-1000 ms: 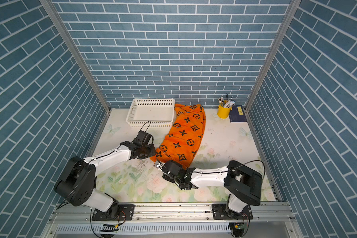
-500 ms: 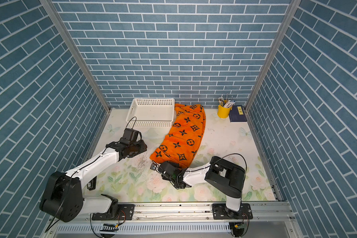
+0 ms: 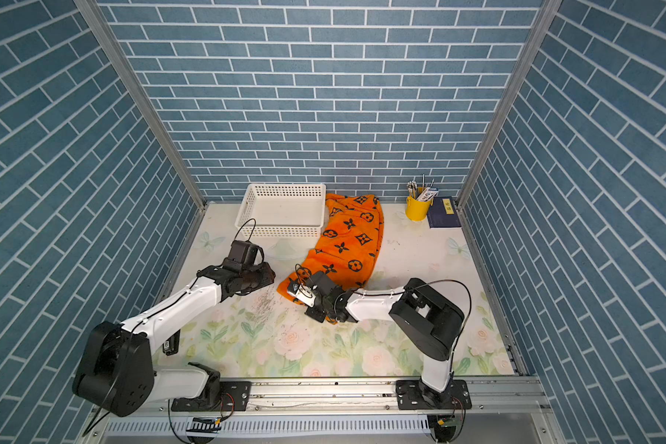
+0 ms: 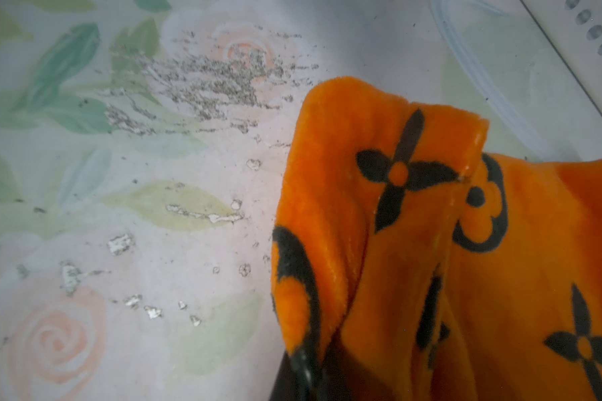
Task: Roll up the pillowcase
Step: Roll the pillowcase at the center of the board.
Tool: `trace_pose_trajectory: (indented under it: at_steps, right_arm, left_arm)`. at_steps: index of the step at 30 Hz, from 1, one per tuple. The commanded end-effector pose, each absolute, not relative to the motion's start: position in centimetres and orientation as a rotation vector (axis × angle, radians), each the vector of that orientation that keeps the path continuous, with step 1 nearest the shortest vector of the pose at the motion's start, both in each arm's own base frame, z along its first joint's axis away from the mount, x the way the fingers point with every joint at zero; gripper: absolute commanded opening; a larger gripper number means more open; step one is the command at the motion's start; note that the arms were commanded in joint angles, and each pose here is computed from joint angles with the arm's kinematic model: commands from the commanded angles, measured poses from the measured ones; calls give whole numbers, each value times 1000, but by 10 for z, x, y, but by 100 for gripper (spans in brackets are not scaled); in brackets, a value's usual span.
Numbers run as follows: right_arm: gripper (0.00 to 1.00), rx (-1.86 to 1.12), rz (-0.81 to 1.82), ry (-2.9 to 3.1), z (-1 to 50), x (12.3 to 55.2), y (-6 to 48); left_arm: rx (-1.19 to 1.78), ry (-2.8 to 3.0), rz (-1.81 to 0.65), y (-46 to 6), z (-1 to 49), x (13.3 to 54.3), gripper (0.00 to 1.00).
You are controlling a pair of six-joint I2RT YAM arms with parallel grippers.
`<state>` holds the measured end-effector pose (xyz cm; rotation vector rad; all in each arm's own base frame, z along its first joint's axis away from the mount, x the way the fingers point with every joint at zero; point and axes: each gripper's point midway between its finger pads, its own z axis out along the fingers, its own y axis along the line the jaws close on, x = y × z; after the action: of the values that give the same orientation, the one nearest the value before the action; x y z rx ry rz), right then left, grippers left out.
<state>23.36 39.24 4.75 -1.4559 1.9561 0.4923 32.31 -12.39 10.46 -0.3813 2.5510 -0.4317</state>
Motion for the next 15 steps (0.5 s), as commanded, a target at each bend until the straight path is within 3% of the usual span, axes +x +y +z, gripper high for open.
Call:
trace_pose_trajectory:
  at_steps: [1,15]
  right_arm:
    - [0,-1429,754,2046,52,224,398]
    - [0,-1085,1136,2229,43,272,373]
  left_arm:
    - [-349,2548,-462,-128,107,323,43]
    - [-135,2578,-493,-160,100,310,42]
